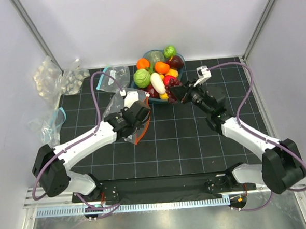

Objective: Place the food in the zip-top bag and seal the zipper
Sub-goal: Place the fake fruit in the zipper food storage bag.

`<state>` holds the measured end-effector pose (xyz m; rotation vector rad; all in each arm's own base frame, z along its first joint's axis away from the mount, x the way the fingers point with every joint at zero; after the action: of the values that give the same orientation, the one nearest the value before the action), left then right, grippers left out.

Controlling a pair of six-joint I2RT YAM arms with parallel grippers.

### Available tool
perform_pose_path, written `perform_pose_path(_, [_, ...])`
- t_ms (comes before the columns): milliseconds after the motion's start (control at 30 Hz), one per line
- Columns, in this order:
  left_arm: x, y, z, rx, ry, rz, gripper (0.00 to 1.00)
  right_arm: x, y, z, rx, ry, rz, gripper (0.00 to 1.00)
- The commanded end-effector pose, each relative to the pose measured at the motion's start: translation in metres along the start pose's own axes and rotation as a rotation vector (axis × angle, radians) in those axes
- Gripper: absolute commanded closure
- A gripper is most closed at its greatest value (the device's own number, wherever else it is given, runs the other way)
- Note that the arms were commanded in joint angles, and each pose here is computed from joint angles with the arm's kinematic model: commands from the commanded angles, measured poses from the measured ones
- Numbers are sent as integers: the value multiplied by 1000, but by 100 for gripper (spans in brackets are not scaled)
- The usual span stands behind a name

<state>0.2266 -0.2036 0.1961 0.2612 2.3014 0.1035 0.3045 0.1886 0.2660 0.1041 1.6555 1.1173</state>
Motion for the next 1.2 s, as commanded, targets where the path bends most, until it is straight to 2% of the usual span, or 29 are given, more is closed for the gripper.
perform_pose_path(0, [-20,-4,-1,-1,-46,-1,100,-18,45,-18,-197,-58,-43,89])
perform_pose_path(133, [-30,-17,2,37,-10,20,100,-24,73,-45,-275,-62,-74,90])
perform_pose_path(400, [-52,-52,-12,281,57,-3,100,-37,111,-89,-397,-96,-94,90])
perform_pose_path(867, [-80,-80,-60,636,78,-87,99,-41,118,-98,-415,-112,-89,91])
perform_pose_path(1167, [-88,-87,-70,722,70,-118,100,-38,118,-95,-435,-91,-76,91])
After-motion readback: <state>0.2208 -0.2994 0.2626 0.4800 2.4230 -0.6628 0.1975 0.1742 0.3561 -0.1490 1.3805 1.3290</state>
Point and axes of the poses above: each gripper's point midway between its finger pads, its own z axis out along the fingers, its own y axis along the line the jaws close on, x = y × z, the point moved 7 cm from there along -z, back along the fingers, and after that the axes turned 15 degrees about z, right-handed, at the moved point
